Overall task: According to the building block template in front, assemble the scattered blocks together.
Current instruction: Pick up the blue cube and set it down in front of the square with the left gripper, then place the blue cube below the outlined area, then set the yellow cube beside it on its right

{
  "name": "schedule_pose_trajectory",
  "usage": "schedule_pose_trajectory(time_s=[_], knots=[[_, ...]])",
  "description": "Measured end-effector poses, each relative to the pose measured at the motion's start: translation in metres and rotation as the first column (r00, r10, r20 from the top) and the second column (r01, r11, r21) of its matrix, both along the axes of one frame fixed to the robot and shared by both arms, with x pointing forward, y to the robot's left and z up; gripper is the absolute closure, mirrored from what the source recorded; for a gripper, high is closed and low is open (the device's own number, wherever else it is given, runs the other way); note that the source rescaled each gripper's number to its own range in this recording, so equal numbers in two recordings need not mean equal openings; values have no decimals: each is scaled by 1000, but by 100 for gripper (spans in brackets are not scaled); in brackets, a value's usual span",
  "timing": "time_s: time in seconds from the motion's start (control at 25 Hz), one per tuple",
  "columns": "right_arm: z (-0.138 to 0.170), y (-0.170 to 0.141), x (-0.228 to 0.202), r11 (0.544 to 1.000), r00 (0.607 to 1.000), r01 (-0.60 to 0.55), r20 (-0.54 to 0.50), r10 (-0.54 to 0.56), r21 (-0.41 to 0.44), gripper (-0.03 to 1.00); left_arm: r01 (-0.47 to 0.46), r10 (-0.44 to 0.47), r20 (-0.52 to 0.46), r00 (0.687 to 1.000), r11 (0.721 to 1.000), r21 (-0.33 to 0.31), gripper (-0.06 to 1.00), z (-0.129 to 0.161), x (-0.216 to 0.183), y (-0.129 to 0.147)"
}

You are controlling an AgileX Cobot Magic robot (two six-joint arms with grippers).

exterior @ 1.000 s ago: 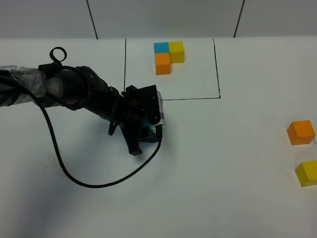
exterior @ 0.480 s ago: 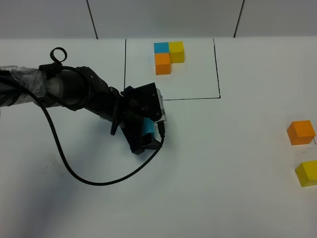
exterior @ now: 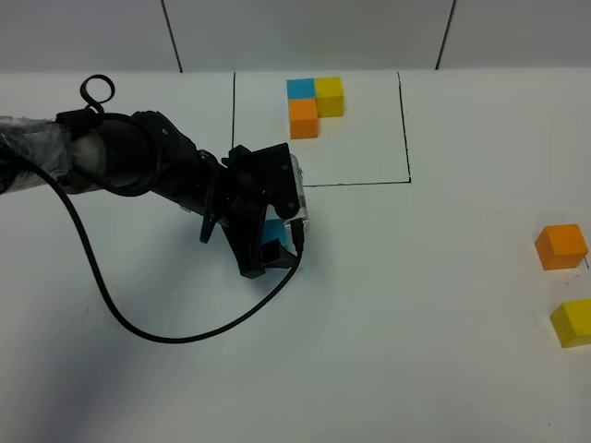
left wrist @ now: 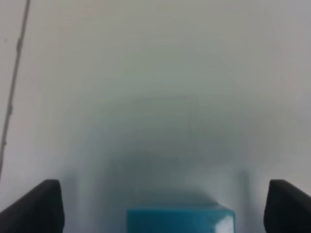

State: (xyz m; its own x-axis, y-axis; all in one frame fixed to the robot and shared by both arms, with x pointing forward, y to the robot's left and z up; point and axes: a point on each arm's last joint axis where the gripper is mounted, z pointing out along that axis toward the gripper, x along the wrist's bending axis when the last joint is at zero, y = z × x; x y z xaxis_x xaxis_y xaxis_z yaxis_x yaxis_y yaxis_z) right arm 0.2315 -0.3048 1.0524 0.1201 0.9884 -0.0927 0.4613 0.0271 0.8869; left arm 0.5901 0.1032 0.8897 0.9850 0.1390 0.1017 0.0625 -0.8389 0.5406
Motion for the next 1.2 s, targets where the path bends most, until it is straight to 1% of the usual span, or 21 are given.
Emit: schedule_pose_trajectory(time_s=[0.24, 0.36, 0.4, 0.48, 0.56, 0.6, 0.68, 0.76, 0.8, 0.84, 0.92, 0.96, 1.0, 1.08, 1.16, 1.2], knots=[[0, 0, 0, 1000, 1000, 1, 0, -1, -1, 97, 14, -12, 58, 998, 1000, -25, 2, 35, -3, 1], [0, 0, 0, 1000, 1000, 1, 0, -1, -1, 97, 27, -25, 62, 998, 999, -36, 13, 47, -7, 1], [0, 0, 0, 1000, 1000, 1, 0, -1, -1, 97, 27, -25, 60, 998, 999, -40, 21, 50, -8, 1], [0, 0, 0, 1000, 1000, 1, 0, -1, -1, 97, 23, -21, 50, 999, 999, -45, 39, 53, -9, 2], [0, 0, 0, 1000, 1000, 1, 0, -1, -1, 97, -2, 3, 33, 999, 999, -50, 66, 56, -10, 2], [0, 0, 0, 1000, 1000, 1, 0, -1, -1, 97, -19, 20, 19, 1000, 999, -51, 77, 56, -10, 2], [0, 0, 0, 1000, 1000, 1, 0, -1, -1, 97, -68, 67, -13, 998, 996, -58, 88, 57, -11, 3], [0, 0, 0, 1000, 1000, 1, 0, -1, -1, 97, -148, 143, -71, 987, 987, -69, 92, 57, -11, 3], [0, 0, 0, 1000, 1000, 1, 0, -1, -1, 97, -202, 194, -111, 975, 977, -73, 93, 57, -11, 3], [0, 0, 0, 1000, 1000, 1, 0, -1, -1, 97, -264, 250, -158, 955, 961, -75, 93, 57, -11, 3], [0, 0, 0, 1000, 1000, 1, 0, -1, -2, 97, -392, 363, -262, 894, 917, -70, 94, 57, -12, 3], [0, 0, 0, 1000, 1000, 1, 0, -1, -2, 97, -469, 428, -324, 844, 881, -59, 94, 57, -13, 3], [0, 0, 0, 1000, 1000, 1, 0, -1, -2, 97, -548, 493, -387, 779, 835, -40, 94, 57, -13, 3], [0, 0, 0, 1000, 1000, 1, 0, -1, -2, 97, -687, 602, -502, 622, 726, 20, 94, 57, -14, 3], [0, 0, 0, 1000, 1000, 1, 0, -1, -2, 97, -801, 690, -583, 428, 588, 108, 94, 56, -15, 4], [0, 0, 0, 1000, 1000, 1, 0, -1, -2, 97, -830, 714, -599, 362, 540, 142, 94, 55, -15, 5]])
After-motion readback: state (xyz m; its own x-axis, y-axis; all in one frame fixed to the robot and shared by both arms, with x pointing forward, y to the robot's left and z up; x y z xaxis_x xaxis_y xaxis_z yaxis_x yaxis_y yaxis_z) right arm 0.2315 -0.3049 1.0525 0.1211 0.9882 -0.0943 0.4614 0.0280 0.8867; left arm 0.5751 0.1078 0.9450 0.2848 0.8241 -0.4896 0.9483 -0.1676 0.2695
